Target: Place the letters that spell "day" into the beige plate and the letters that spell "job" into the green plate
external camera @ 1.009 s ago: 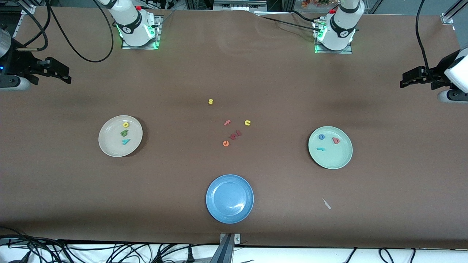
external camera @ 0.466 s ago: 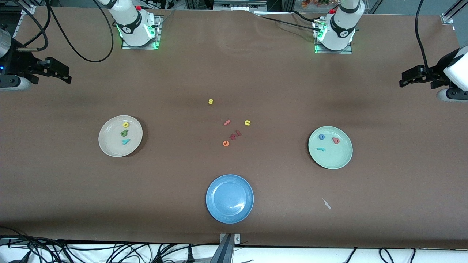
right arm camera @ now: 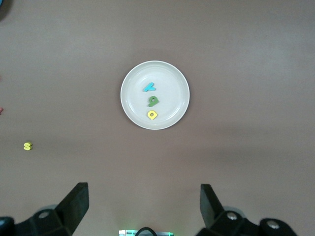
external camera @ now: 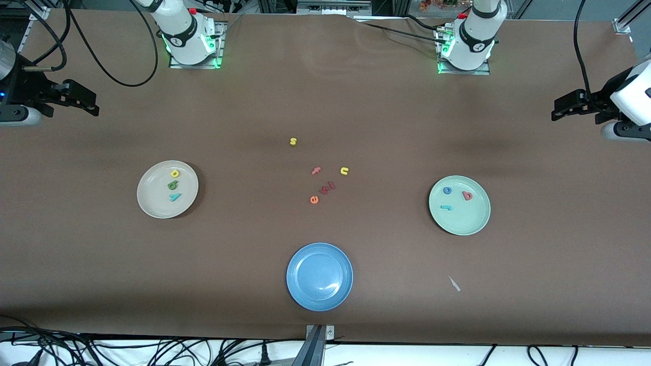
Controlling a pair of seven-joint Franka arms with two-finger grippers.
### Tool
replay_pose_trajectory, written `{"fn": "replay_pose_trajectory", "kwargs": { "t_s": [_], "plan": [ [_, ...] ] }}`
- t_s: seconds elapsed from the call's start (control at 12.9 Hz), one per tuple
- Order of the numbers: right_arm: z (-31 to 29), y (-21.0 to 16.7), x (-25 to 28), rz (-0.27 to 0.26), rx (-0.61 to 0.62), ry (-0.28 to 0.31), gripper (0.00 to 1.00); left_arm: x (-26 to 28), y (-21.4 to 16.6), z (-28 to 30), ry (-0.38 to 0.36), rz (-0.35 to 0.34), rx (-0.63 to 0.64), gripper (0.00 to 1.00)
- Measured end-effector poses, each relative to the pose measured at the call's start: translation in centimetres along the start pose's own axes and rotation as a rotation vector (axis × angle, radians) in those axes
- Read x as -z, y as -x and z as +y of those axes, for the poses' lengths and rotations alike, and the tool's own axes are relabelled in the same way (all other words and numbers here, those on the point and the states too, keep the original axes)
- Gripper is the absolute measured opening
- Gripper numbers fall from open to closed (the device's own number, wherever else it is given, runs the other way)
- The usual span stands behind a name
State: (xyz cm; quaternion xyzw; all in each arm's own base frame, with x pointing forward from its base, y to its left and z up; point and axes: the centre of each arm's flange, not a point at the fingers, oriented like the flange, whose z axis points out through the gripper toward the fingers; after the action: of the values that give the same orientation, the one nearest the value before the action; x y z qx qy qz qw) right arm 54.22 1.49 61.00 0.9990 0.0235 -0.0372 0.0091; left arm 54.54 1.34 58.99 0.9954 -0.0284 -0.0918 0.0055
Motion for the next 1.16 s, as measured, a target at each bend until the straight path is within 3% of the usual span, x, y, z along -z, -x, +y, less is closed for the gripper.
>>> {"fn": "replay_pose_trajectory", "kwargs": {
  "t_s": [1.16],
  "plan": [
    [0.14, 0.0, -0.01, 0.0, -0.003, 0.0, 1.0, 0.17, 0.1, 0.15, -0.002, 0.003, 0.0, 1.0]
  ]
}}
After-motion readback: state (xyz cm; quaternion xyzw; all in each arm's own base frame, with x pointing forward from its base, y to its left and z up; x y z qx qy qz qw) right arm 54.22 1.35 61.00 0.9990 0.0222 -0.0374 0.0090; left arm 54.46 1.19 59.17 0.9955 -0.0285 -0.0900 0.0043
